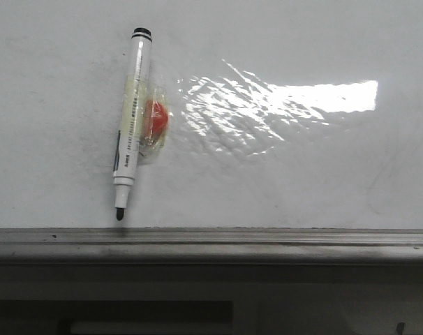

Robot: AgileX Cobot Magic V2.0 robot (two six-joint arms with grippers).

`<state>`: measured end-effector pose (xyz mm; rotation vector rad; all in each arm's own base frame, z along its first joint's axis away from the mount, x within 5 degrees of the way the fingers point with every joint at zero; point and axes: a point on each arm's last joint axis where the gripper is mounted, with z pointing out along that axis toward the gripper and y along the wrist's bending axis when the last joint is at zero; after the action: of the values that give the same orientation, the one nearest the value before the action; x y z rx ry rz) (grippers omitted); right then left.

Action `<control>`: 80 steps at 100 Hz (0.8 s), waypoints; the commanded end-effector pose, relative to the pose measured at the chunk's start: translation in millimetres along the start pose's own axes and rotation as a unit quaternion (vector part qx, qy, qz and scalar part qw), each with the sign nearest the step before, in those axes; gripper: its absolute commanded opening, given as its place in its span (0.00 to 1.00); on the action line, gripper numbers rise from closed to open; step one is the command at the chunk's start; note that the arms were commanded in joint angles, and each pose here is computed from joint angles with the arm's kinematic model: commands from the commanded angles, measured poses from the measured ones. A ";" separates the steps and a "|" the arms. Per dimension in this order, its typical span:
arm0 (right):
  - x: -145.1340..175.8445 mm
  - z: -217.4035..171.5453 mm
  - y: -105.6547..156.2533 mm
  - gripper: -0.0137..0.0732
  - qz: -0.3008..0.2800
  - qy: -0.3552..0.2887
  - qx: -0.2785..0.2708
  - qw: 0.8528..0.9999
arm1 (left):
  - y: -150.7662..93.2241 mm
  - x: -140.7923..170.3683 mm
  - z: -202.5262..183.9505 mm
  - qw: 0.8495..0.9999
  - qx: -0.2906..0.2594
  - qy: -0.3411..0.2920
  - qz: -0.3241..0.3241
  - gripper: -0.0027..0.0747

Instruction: Write number 9 on whiteboard

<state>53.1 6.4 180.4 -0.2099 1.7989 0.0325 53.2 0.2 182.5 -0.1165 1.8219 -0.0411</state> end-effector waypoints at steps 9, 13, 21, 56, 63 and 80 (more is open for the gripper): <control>7.1 1.6 0.0 0.09 -0.015 0.000 0.004 1.000 | 0.5 2.5 0.1 1.000 -0.001 -0.019 -0.011 0.01; 5.5 1.6 -1.4 0.09 -0.040 -0.008 0.012 0.999 | 0.5 2.5 0.1 1.000 -0.001 -0.019 -0.011 0.01; -2.4 1.1 -2.2 0.09 -0.075 -0.051 0.020 0.996 | 0.5 2.5 0.1 1.000 -0.001 -0.019 -0.011 0.01; -39.8 -11.2 -2.2 0.09 0.082 -0.261 -0.006 0.962 | -4.6 -19.8 -3.6 0.922 0.077 -0.123 -0.358 0.01; -38.4 -10.4 -4.5 0.09 0.163 -0.247 -0.013 0.955 | -3.6 -22.7 -4.5 0.879 0.091 -0.131 -0.450 0.01; -40.9 -11.6 -7.0 0.09 0.241 -0.246 -0.021 0.939 | -0.6 -25.1 -5.2 0.837 0.095 -0.144 -0.519 0.01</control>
<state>54.2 6.5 218.7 0.1276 1.3918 0.3831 56.1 -3.4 209.9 -0.8277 1.3526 -0.8800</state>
